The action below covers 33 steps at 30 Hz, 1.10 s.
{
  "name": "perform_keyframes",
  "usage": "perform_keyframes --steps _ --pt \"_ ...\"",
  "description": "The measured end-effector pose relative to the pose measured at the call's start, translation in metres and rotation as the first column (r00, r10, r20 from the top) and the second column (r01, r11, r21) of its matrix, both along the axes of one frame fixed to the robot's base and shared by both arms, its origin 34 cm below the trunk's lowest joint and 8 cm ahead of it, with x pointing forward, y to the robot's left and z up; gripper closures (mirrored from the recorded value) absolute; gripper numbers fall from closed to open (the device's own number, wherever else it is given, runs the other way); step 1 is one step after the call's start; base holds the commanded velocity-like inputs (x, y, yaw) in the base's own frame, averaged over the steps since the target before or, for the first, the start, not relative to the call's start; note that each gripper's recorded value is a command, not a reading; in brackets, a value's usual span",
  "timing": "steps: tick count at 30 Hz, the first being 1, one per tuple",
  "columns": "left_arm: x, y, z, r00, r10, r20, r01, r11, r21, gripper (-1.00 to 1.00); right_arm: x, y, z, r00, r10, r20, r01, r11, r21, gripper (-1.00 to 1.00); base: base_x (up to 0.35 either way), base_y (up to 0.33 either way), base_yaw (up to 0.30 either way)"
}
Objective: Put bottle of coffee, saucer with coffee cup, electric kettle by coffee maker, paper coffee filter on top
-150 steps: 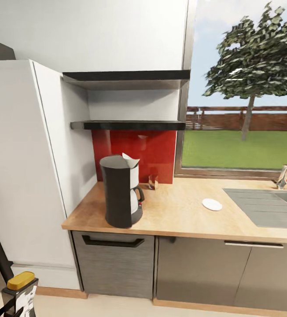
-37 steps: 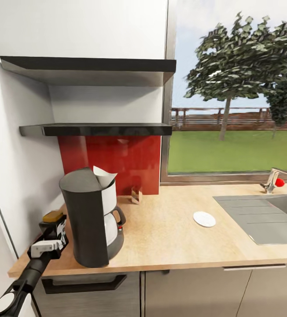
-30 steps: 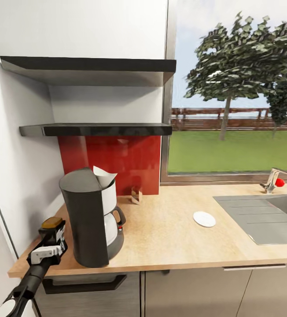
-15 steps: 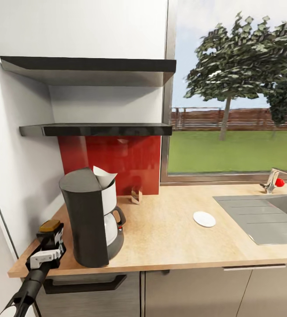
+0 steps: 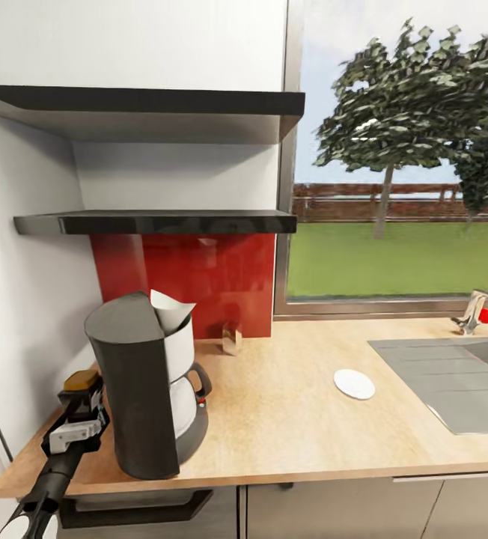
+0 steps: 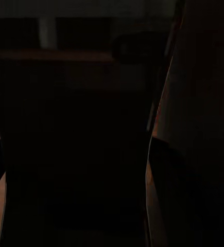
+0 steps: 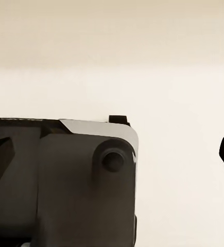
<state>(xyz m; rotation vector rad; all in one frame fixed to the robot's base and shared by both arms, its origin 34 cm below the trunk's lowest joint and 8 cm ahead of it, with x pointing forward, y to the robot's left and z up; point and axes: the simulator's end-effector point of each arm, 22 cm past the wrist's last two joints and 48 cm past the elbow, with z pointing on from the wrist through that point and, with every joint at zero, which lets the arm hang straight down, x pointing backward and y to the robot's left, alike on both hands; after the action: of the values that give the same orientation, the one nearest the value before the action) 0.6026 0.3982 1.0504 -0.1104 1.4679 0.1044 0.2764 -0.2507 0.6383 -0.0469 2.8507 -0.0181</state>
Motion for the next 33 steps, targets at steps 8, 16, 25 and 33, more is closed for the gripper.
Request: perform_keyframes --steps 8,16,25,33 --pt "-0.006 0.019 -0.001 0.999 0.054 -0.008 -0.053 0.998 0.027 1.0 0.0 0.0 0.0 1.0 0.0 0.0 0.0 1.0 0.0 -1.0 0.009 0.0 0.0" --pt "-0.008 0.034 0.001 0.995 0.097 -0.01 -0.096 0.994 0.048 1.0 -0.002 -0.001 0.0 1.0 -0.001 -0.003 0.001 1.0 -0.002 -1.0 0.152 0.071 0.0" --pt "-0.008 0.034 0.001 0.995 0.096 -0.01 -0.095 0.994 0.049 1.0 -0.007 -0.001 -0.002 1.0 -0.001 -0.012 0.001 1.0 -0.003 -1.0 0.13 0.167 0.0" --pt "-0.008 0.032 0.0 0.996 0.089 -0.011 -0.088 0.995 0.05 1.0 -0.007 -0.002 -0.002 1.0 -0.001 -0.014 0.001 1.0 -0.004 -1.0 0.005 0.006 0.0"
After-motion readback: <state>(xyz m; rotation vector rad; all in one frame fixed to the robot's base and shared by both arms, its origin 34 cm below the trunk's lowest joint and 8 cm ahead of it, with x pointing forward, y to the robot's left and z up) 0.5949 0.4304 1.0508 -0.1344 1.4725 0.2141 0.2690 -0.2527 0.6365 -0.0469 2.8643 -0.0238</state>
